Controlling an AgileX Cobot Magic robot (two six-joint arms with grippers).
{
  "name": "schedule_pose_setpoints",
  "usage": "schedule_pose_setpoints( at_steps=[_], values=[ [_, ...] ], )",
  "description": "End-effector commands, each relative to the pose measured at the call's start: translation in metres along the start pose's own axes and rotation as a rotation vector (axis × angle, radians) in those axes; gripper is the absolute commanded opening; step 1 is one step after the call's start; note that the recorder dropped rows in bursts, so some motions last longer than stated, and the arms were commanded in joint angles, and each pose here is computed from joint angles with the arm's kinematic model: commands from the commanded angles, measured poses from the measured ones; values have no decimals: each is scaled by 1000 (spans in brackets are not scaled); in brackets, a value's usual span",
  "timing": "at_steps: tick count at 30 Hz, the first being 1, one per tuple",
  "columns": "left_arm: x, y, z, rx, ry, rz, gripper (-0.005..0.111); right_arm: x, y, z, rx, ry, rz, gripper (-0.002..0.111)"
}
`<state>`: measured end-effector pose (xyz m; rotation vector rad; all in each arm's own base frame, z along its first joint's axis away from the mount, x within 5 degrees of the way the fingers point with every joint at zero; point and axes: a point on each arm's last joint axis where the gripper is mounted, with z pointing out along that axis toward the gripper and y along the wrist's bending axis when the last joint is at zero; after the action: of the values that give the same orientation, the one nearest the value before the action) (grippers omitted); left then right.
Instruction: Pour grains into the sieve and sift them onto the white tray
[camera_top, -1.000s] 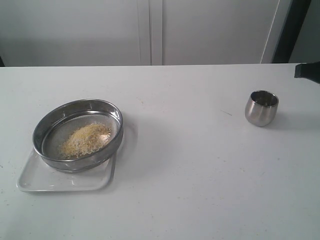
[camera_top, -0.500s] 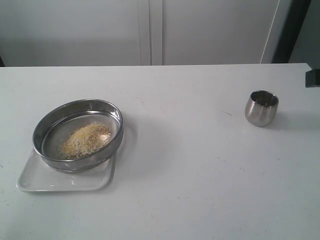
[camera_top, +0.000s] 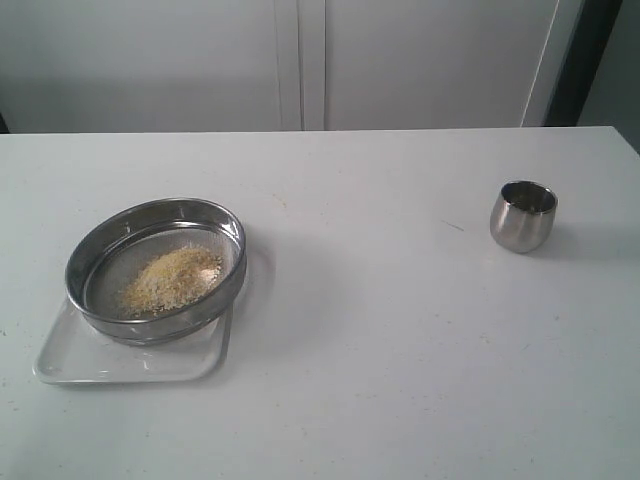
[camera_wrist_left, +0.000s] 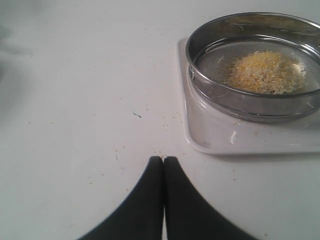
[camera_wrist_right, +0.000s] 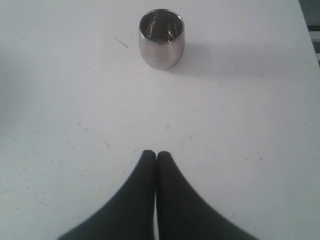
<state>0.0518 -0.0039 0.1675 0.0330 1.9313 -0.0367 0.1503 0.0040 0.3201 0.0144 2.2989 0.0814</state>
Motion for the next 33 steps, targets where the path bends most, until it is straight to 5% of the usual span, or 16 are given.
schedule_pose_setpoints(
  at_steps=[1, 33],
  values=[
    [1, 0, 0, 3, -1, -7, 0, 9, 1, -7, -11, -18, -5, 0],
    [1, 0, 0, 3, -1, -7, 0, 17, 2, -7, -16, -9, 9, 0]
  ],
)
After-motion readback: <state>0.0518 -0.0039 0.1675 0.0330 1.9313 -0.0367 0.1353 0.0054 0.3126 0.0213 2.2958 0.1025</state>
